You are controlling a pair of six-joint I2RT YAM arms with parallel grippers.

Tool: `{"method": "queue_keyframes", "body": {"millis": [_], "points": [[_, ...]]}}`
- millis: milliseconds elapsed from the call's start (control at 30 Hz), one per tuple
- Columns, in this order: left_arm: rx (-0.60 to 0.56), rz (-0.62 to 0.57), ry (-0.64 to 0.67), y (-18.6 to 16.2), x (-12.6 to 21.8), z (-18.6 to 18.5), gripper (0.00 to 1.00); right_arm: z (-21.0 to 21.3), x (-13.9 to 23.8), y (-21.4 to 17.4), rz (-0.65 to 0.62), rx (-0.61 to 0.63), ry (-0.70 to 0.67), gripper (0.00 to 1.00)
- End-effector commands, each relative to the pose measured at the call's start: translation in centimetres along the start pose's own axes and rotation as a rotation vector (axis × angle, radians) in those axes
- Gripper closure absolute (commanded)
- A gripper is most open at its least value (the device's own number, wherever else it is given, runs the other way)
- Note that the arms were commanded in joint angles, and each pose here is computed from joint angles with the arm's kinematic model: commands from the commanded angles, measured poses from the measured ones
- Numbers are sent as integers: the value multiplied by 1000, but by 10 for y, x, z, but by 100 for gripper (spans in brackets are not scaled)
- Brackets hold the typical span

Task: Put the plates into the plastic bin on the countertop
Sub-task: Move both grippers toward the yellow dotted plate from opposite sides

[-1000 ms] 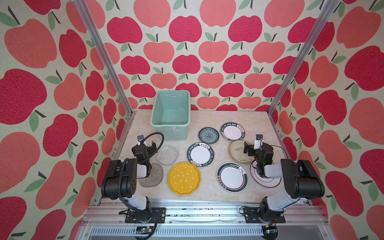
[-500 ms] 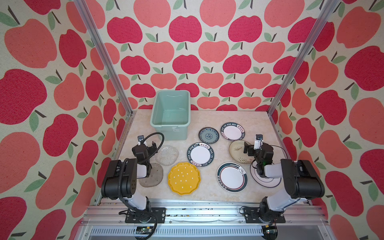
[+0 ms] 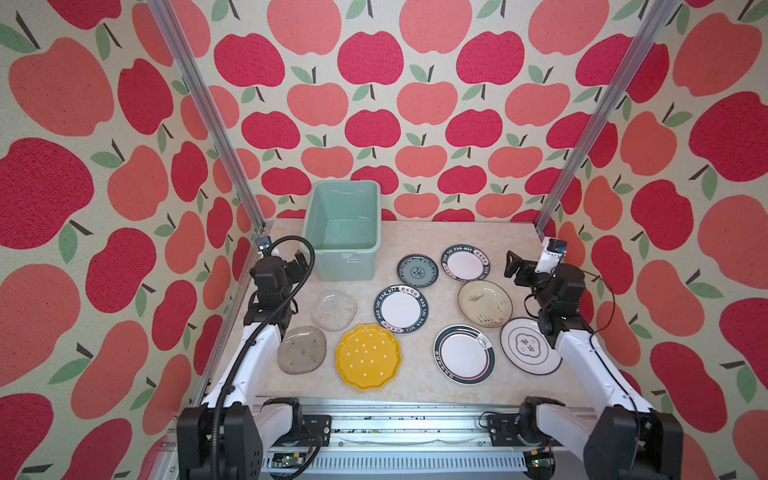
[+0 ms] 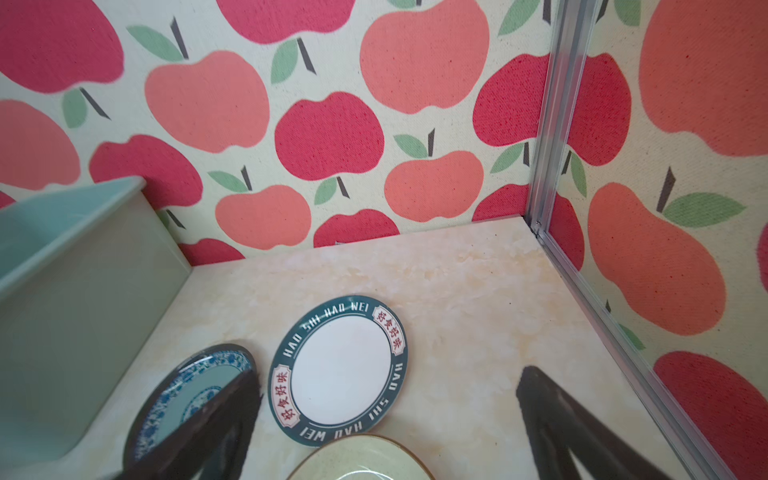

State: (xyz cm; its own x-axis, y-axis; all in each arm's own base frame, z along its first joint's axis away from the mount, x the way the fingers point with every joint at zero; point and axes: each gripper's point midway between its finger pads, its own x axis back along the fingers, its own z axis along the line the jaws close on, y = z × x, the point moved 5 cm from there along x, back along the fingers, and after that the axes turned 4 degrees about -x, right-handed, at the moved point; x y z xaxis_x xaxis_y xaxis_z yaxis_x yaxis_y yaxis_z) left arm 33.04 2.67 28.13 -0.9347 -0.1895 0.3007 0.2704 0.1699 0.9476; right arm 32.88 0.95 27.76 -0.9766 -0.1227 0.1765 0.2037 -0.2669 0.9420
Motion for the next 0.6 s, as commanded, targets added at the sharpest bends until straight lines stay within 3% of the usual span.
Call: {"method": "queue_keyframes", "body": {"millis": [0,133,333,567], "points": [[119,351,2,-40,37,-4,1,14,13,-29,273,-221,81,1],[201,595,8,-50,79,-18,1,41,24,-31,440,-330,174,1],[343,1045,-50,-92,129,-42,1,102,46,-65,805,-317,230,1],[295,1266,-119,-141,151,-56,1,191,83,-139,1110,-303,321,1]]}}
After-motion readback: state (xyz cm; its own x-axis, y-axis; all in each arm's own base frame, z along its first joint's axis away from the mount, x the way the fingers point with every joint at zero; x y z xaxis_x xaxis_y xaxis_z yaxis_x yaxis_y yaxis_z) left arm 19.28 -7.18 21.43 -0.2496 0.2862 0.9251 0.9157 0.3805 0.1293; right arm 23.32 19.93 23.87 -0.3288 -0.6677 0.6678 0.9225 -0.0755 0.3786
